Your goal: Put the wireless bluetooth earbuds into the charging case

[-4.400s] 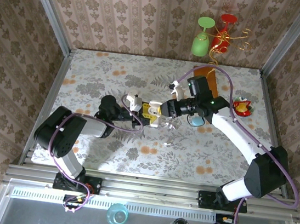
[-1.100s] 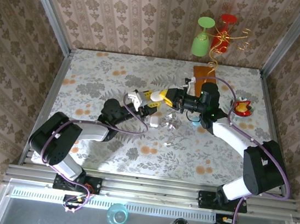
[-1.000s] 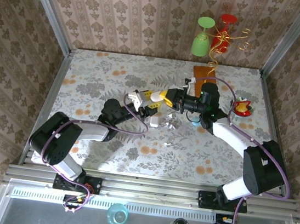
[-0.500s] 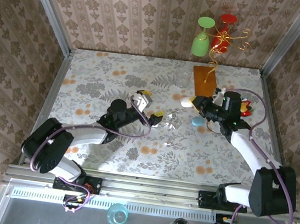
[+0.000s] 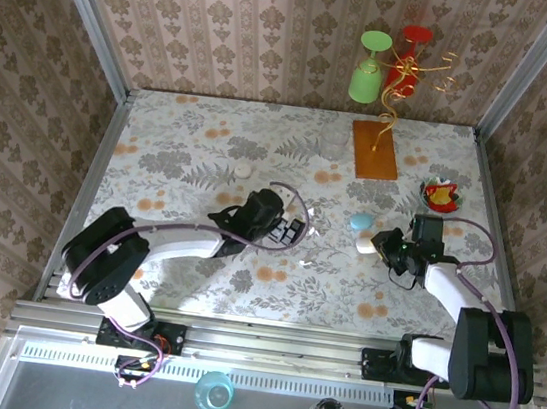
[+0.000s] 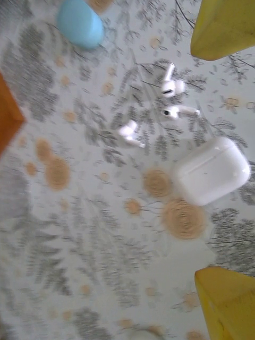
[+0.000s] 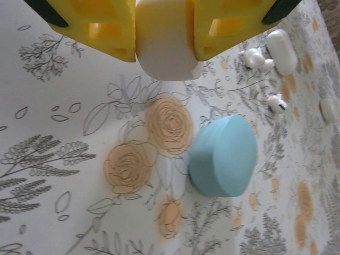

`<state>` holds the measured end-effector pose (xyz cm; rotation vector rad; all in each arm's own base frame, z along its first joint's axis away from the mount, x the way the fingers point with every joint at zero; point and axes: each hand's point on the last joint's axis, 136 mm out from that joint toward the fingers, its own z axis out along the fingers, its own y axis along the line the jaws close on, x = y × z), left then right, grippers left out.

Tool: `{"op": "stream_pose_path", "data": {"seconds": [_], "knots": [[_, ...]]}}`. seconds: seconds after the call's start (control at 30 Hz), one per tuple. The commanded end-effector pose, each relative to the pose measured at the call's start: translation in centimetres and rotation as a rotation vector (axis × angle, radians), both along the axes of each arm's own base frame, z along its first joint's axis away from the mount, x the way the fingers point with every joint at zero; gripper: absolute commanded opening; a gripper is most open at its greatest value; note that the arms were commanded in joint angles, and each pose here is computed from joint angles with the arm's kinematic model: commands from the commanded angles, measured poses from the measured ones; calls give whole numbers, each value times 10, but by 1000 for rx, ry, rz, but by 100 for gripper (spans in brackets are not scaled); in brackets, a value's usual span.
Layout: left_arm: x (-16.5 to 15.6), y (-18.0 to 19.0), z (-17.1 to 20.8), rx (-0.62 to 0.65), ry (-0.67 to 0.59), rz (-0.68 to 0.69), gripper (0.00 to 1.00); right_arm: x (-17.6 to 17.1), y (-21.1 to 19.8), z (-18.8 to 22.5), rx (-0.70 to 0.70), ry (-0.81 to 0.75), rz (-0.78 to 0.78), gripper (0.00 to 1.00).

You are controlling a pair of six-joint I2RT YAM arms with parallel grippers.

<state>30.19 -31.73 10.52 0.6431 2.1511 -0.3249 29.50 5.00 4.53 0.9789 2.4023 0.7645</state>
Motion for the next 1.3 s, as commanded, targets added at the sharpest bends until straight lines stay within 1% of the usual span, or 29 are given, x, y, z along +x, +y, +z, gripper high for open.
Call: {"op": "stream_pose_path", "data": {"seconds": [0.0, 0.07, 0.1, 0.13, 0.17, 0.2, 0.27, 0.33, 0.4, 0.47, 0.53, 0.67, 0.77, 0.87, 1.07, 1.2, 1.27], "knots": [[-3, 11, -20, 83, 138, 107, 100, 3, -10, -10, -50, 22, -11, 23], [-4, 11, -30, 116, 165, 130, 100, 6, -11, -9, -62, 25, 4, 27], [-4, 10, -31, 126, 173, 132, 100, 7, -13, -7, -74, 28, 11, 32], [-4, 9, -33, 136, 184, 142, 100, 8, -16, -5, -100, 29, 19, 40], [-3, 11, -34, 151, 203, 171, 100, 10, -18, 0, -127, 21, 27, 47], [0, 12, -31, 163, 224, 208, 100, 12, -21, 4, -149, 13, 34, 51], [0, 14, -33, 231, 291, 245, 100, 14, -27, 14, -204, 2, 48, 60], [1, 13, -35, 267, 325, 274, 100, 19, -32, 26, -247, -20, 61, 65], [0, 11, -40, 242, 347, 292, 100, 23, -35, 37, -282, -47, 65, 67], [-1, 9, -46, 182, 389, 324, 100, 27, -36, 47, -293, -75, 74, 69], [-2, 6, -54, 140, 457, 348, 100, 29, -34, 54, -289, -94, 80, 69], [3, 9, -59, 122, 525, 402, 100, 29, -28, 57, -265, -110, 99, 69], [11, 12, -63, 109, 544, 441, 94, 27, -26, 55, -253, -113, 99, 69], [17, 12, -65, 118, 542, 449, 88, 24, -23, 52, -238, -115, 100, 69], [26, 2, -71, 102, 563, 426, 82, 22, -20, 52, -230, -126, 110, 68], [25, -1, -79, 101, 591, 425, 77, 25, -20, 57, -239, -144, 119, 68], [26, 0, -81, 98, 595, 426, 71, 26, -19, 60, -238, -156, 123, 68]]}}
